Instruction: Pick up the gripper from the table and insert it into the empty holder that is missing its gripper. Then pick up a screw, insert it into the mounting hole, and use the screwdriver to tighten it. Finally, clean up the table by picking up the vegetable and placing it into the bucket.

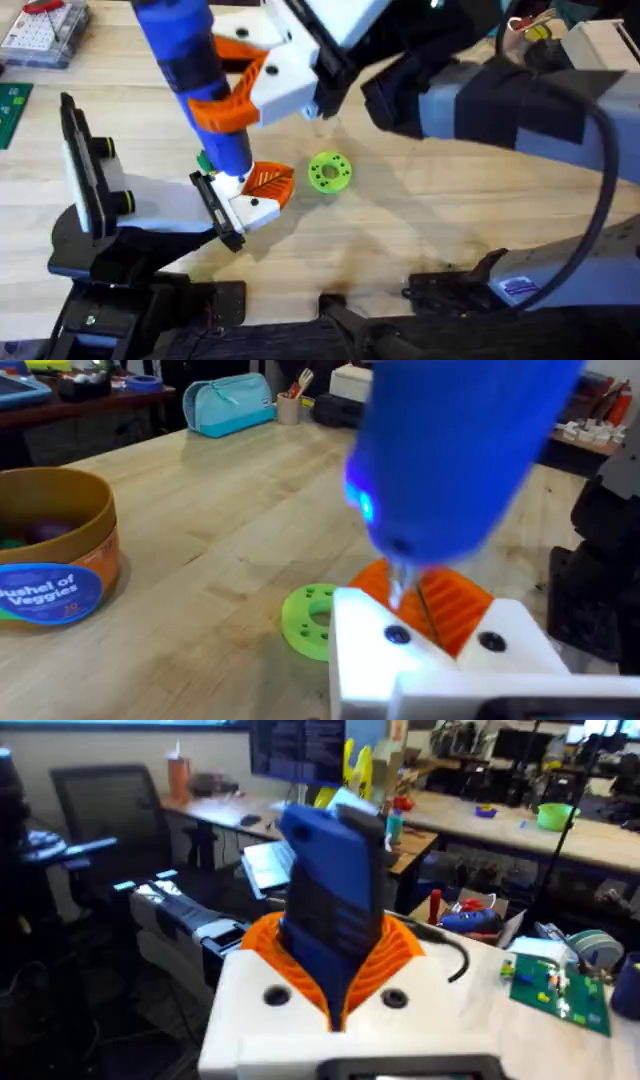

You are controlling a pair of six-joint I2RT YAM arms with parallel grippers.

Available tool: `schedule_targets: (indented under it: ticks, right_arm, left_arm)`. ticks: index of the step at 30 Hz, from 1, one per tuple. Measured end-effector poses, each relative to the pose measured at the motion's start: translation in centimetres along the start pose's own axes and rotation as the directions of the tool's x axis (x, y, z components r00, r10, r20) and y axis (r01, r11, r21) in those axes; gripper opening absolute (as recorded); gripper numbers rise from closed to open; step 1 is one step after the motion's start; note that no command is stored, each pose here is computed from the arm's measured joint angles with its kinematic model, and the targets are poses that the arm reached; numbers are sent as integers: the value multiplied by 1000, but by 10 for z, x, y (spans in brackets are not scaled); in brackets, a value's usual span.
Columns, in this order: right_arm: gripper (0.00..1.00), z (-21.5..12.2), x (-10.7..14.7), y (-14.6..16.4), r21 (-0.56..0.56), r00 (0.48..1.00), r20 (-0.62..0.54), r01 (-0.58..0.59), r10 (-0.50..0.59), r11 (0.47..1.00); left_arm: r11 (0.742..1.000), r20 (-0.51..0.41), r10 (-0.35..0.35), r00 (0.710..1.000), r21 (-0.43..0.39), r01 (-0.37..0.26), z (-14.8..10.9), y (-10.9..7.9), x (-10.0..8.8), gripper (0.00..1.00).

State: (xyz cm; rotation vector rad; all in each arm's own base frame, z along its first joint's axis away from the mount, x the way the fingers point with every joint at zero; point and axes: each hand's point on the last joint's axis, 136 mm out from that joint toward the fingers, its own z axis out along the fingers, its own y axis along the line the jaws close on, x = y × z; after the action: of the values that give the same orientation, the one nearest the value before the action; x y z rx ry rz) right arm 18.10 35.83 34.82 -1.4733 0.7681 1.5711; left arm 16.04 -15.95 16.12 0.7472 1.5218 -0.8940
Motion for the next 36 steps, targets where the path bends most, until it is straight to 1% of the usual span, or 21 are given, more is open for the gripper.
schedule_targets:
  ticks: [3,7,9,12,14,18,21,25,28,31,34,36]
  right_arm:
    - [26,-2,-30,-11,-17,999,-11,43,-44,999]
    - [26,-8,-87,-26,-12,995,-25,95,-95,995]
    - [26,-10,-108,-28,-9,994,-34,106,-107,994]
    - [26,-10,-121,-28,-20,994,-52,98,-99,995]
    - [26,-11,-121,-28,-26,995,-64,69,-71,997]
    - [25,-16,-112,-32,-27,996,-89,-6,3,1000]
    - [25,-28,-104,-36,-24,993,-113,-47,44,999]
    - [25,-52,-90,-57,42,987,-117,-108,112,993]
    - [25,-74,-70,-80,101,977,-109,-174,185,979]
    - [25,-94,-41,-108,178,955,-77,-271,288,946]
    - [25,-104,-10,-137,266,931,-34,-343,364,901]
    - [25,-110,18,-155,362,890,-1,-425,456,830]
  left_arm:
    - [1000,0,0,1000,0,0,0,0,0,4]
    - [1000,0,0,1000,0,0,0,0,0,4]
    - [1000,0,0,1000,0,0,0,0,0,4]
    - [1000,0,0,1000,0,0,0,0,0,4]
    - [1000,0,0,1000,1,0,0,0,0,4]
    - [1000,0,0,1000,0,0,0,0,0,4]
    - [1000,0,0,1000,0,0,0,0,0,4]
    - [1000,0,0,1000,0,0,0,0,0,4]
    - [1000,0,0,1000,0,0,0,0,0,4]
    - [1000,0,0,1000,0,0,0,0,0,4]
    - [1000,0,0,1000,0,0,0,0,0,4]
    - [1000,0,0,1000,1,0,0,0,0,4]
